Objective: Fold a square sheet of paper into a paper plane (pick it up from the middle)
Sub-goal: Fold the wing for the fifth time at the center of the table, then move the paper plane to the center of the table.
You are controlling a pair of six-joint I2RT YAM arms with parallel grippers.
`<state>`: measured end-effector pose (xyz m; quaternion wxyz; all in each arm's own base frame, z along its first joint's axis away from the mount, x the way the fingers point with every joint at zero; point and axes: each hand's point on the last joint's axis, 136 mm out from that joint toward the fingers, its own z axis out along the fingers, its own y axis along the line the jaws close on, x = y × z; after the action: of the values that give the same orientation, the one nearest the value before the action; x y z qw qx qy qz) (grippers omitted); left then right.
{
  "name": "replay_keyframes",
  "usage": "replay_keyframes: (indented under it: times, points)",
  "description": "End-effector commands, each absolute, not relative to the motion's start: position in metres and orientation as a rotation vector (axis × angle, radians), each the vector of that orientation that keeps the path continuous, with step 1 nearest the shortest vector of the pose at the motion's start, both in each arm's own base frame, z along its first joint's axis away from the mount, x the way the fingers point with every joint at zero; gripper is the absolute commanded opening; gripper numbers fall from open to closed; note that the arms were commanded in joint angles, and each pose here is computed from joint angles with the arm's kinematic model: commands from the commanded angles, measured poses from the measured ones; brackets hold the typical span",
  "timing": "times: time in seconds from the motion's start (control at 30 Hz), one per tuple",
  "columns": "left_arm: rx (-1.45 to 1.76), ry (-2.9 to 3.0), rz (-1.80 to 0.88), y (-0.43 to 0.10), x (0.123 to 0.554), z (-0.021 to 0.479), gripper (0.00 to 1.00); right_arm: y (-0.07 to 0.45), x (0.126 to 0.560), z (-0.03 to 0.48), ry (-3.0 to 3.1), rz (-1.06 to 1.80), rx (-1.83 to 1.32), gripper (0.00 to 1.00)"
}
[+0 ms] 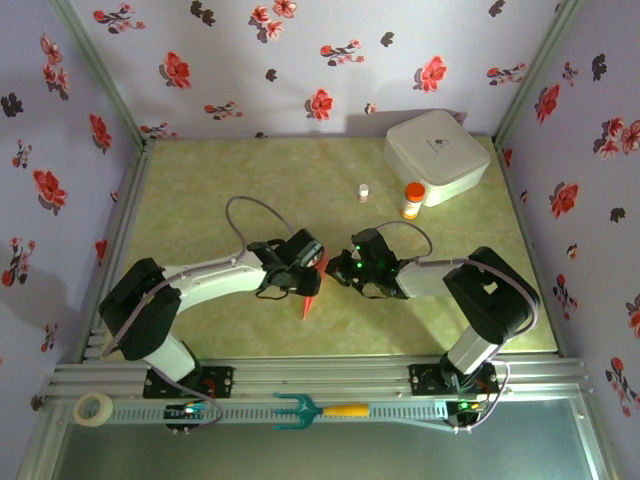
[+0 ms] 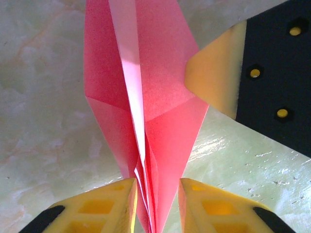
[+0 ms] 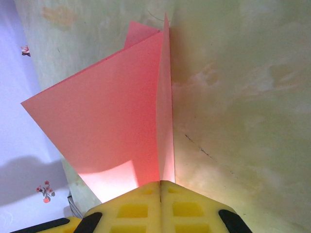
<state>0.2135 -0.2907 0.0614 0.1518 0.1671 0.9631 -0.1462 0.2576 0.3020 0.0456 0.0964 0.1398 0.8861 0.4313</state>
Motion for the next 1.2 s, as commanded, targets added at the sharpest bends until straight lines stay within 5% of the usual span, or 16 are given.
replay_keyframes:
  times: [0.0,1.17]
  points:
    - [0.473,2.767,-0.416,-0.289,0.211,0.06,0.29,0.302,0.257,0.05,2.624,1.266,0.418,0.06]
    - [0.464,2.78,-0.401,-0.291,0.212,0.05,0.32,0.303,0.257,0.051,2.621,1.272,0.411,0.07]
